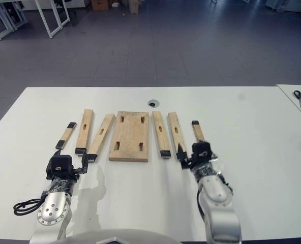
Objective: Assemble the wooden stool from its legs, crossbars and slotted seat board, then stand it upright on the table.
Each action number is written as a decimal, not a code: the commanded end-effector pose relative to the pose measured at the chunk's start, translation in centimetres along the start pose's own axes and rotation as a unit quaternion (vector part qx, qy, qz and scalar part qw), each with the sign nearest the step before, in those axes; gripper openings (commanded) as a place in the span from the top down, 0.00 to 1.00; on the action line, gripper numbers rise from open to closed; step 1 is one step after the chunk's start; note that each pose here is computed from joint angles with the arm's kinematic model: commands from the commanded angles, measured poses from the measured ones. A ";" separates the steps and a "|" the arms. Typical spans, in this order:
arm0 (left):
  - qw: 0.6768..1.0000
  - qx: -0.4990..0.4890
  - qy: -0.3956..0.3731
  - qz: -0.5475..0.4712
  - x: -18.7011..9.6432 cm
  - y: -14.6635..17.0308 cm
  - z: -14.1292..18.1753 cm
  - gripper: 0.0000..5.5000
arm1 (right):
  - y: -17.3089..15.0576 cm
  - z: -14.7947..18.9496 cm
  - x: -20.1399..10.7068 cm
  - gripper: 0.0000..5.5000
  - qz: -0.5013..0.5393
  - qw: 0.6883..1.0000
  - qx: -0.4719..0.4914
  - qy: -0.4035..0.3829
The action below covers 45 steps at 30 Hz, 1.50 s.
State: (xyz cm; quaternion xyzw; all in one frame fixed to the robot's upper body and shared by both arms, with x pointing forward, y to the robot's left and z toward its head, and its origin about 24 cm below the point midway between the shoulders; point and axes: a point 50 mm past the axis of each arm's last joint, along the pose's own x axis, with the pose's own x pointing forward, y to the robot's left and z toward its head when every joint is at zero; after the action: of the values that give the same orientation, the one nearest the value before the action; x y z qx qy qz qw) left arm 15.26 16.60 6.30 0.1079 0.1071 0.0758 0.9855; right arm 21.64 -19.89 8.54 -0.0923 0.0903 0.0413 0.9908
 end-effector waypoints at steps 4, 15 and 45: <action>1.000 -0.011 0.000 -0.003 0.1 -0.4 -0.1 0.25 | -5.3 -1.3 4.7 0.31 0.032 0.998 0.024 0.047; 1.000 -0.007 -0.006 -0.007 0.5 -0.5 0.1 0.25 | -6.0 -7.5 5.7 0.31 0.060 0.989 -0.011 0.137; 0.933 -0.259 0.066 -0.240 8.5 0.5 2.8 0.25 | -5.1 3.9 8.5 0.76 -0.011 0.997 0.017 -0.074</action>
State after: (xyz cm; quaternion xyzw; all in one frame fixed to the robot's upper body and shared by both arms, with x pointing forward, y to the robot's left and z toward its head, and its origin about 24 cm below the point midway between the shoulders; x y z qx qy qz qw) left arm 22.18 18.33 7.11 -0.0500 0.1149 -0.0342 0.9915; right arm 30.00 -27.43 8.03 -0.0933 0.1105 -0.0150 0.9894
